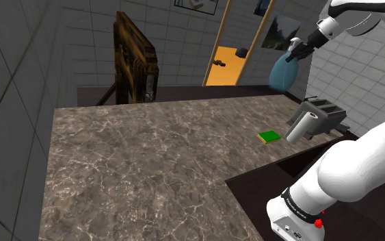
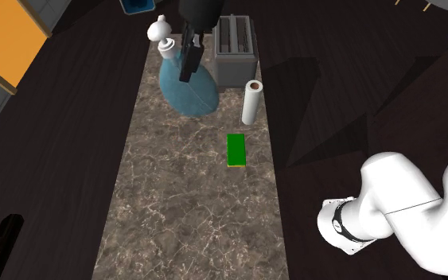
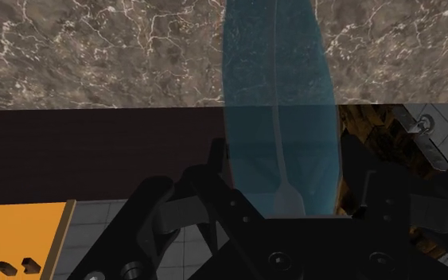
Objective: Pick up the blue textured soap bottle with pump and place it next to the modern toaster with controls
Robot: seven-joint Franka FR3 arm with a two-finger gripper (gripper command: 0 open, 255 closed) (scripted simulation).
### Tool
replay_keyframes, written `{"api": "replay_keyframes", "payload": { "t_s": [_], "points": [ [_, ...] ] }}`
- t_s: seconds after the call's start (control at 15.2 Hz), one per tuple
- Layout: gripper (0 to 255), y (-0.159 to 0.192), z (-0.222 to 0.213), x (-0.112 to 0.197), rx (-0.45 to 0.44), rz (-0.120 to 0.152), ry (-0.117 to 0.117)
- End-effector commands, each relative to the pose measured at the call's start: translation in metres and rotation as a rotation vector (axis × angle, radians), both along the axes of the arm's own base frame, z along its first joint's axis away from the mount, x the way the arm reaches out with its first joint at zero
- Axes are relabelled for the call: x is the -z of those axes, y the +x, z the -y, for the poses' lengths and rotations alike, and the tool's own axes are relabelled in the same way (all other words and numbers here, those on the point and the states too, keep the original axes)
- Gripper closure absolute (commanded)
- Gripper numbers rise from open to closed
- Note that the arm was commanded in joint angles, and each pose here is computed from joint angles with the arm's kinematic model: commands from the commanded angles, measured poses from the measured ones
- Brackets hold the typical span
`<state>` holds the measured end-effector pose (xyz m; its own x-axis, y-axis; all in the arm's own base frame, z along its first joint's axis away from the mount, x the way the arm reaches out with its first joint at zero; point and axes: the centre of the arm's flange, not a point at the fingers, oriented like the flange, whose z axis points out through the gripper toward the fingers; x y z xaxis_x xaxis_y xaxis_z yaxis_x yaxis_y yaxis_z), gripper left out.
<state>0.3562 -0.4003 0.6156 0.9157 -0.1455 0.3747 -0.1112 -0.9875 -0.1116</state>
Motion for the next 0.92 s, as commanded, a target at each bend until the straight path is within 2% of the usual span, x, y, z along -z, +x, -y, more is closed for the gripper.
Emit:
{"api": "replay_keyframes", "payload": {
  "t_s": [0.0,0.73,0.86],
  "points": [
    [255,0.000,0.001,-0.011,0.000,0.000,0.000],
    [255,0.000,0.001,-0.066,0.000,0.000,0.000],
    [255,-0.018,0.020,-0.066,0.000,0.000,0.000]
  ]
}}
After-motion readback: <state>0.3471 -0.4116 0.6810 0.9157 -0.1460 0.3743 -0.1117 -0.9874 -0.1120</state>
